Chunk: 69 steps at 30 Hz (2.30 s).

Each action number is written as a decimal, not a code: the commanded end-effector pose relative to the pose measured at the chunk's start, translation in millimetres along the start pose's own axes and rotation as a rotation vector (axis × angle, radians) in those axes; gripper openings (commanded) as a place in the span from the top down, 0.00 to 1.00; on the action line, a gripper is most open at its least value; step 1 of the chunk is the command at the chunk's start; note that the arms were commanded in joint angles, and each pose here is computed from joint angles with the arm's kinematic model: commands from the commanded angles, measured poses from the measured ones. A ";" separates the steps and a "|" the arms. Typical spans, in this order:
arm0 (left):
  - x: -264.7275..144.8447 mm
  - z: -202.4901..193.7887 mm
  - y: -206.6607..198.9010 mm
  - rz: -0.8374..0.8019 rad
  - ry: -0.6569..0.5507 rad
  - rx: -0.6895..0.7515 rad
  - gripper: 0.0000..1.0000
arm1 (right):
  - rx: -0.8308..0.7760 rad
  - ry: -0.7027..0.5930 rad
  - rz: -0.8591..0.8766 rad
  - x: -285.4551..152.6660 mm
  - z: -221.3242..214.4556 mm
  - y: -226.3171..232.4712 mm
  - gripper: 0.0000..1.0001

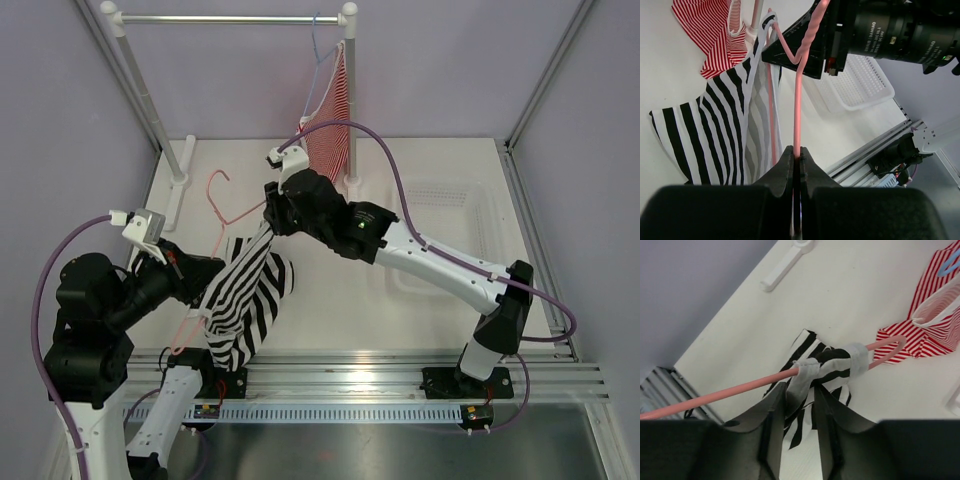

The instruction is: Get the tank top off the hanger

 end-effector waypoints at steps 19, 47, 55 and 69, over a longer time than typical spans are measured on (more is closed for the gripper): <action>-1.1 -0.6 0.0 -0.020 -0.044 0.036 1.00 | -0.145 -0.073 -0.276 -16.1 34.6 -37.8 1.00; -3.6 28.6 -44.4 -0.435 -0.343 0.090 1.00 | 0.026 -0.152 0.086 -62.3 24.0 -72.4 1.00; 37.1 84.1 -34.9 -0.442 -0.528 0.091 1.00 | 0.054 -0.166 0.173 -100.9 21.3 -65.1 1.00; 33.7 104.5 0.5 0.046 -0.573 0.058 1.00 | -0.001 -0.144 0.007 -134.4 11.6 -85.5 1.00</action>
Point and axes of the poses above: each gripper's point midway between its finger pads, its own x axis out along the fingers, its own y axis along the line the jaws close on, z = x × y, the point moved 8 cm from there along -x, back along the fingers, and after that the axes turned 14 degrees about -x, right-handed, at the moved point
